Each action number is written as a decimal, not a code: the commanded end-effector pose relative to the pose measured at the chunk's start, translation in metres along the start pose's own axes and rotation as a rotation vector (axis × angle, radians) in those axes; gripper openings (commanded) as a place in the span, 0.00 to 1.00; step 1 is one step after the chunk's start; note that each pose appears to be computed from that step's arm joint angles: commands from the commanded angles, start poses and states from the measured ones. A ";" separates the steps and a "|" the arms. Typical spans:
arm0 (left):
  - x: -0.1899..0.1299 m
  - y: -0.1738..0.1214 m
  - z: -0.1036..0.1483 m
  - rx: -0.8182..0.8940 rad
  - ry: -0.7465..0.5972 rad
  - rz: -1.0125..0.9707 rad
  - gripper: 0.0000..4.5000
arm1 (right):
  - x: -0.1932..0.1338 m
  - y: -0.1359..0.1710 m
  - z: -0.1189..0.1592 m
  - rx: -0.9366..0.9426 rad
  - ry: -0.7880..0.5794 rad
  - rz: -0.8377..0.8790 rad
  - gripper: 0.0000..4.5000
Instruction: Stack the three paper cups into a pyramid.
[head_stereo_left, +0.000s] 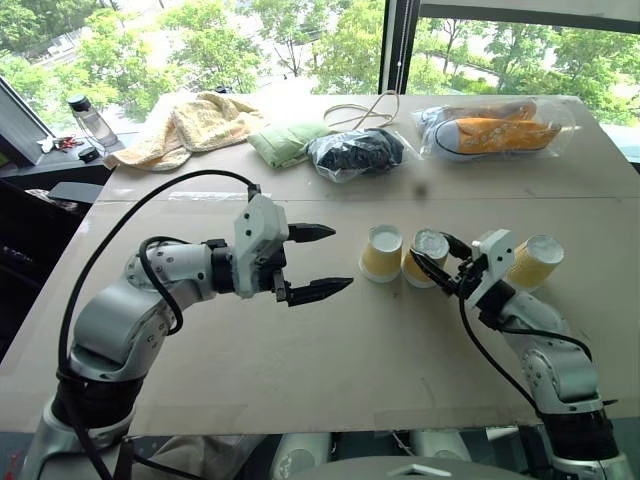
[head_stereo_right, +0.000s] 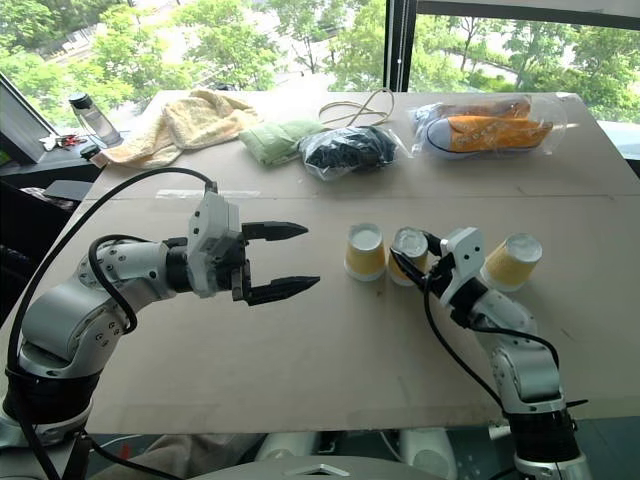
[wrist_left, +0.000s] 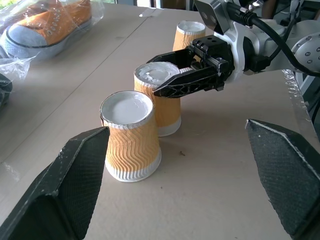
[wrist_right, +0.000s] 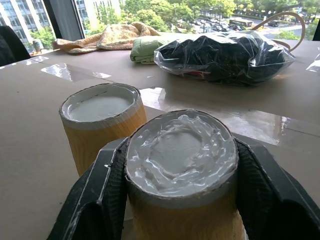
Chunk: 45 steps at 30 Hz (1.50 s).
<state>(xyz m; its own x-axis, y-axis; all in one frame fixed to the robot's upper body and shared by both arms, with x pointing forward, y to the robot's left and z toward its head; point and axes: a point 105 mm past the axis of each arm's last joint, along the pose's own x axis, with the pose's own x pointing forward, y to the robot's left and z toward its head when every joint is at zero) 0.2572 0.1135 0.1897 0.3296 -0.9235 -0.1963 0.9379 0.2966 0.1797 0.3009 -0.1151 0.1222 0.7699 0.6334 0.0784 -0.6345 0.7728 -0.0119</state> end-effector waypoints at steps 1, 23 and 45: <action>-0.003 -0.002 0.011 0.055 -0.032 0.010 1.00 | 0.003 0.000 0.005 -0.010 -0.017 0.001 0.50; -0.003 -0.004 0.024 0.058 -0.121 -0.017 1.00 | -0.020 -0.014 0.035 -0.051 -0.078 -0.035 0.99; 0.031 -0.013 0.060 0.079 -0.195 -0.248 1.00 | -0.124 -0.078 0.031 -0.192 -0.136 -0.732 0.99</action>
<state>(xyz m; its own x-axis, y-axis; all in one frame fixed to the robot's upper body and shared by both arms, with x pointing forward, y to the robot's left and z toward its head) 0.2528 0.0688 0.2299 0.0798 -0.9939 -0.0762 0.9782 0.0634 0.1976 0.2548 -0.2518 0.1362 0.9769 -0.0283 0.2119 0.0501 0.9939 -0.0983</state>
